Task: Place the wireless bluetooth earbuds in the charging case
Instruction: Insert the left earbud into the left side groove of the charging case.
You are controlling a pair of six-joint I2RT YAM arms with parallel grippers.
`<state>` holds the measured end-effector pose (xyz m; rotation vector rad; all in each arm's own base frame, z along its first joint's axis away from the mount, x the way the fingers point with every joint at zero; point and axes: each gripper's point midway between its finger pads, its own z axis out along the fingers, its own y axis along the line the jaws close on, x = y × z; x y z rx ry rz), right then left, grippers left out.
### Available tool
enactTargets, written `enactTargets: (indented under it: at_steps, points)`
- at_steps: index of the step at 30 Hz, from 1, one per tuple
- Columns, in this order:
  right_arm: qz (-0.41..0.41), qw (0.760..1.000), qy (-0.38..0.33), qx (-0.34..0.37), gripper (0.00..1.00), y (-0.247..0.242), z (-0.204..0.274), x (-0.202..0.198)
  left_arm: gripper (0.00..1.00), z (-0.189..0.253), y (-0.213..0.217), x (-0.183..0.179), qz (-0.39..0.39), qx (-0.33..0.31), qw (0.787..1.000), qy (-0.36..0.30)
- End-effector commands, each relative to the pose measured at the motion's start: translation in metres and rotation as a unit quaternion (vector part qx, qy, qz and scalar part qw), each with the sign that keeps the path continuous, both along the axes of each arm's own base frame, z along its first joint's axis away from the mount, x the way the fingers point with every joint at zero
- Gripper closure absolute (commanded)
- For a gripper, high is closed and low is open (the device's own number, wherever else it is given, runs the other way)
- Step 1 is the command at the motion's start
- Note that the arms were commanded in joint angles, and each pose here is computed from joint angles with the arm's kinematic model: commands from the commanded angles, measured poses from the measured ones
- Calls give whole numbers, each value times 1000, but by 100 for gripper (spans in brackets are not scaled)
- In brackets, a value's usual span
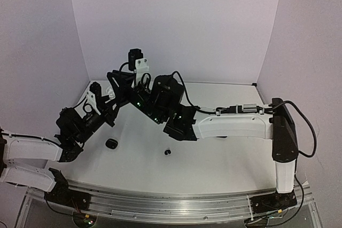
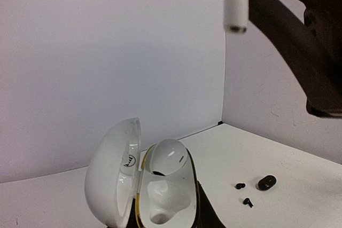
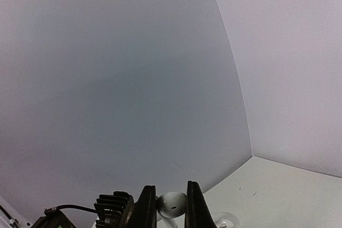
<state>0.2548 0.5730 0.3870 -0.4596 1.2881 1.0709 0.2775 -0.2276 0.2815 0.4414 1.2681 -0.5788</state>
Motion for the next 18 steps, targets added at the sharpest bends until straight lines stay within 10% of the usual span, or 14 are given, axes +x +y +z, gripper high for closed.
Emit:
enactTargets:
  at_steps: [1, 18]
  points:
    - [0, 999, -27, 21, 100, 4, 6, -1, 100, 40, 1, -1, -6, -43, 998, -44]
    - [-11, 999, -30, -43, 100, 13, -40, 4, 100, 44, -4, -4, -21, -44, 997, -53]
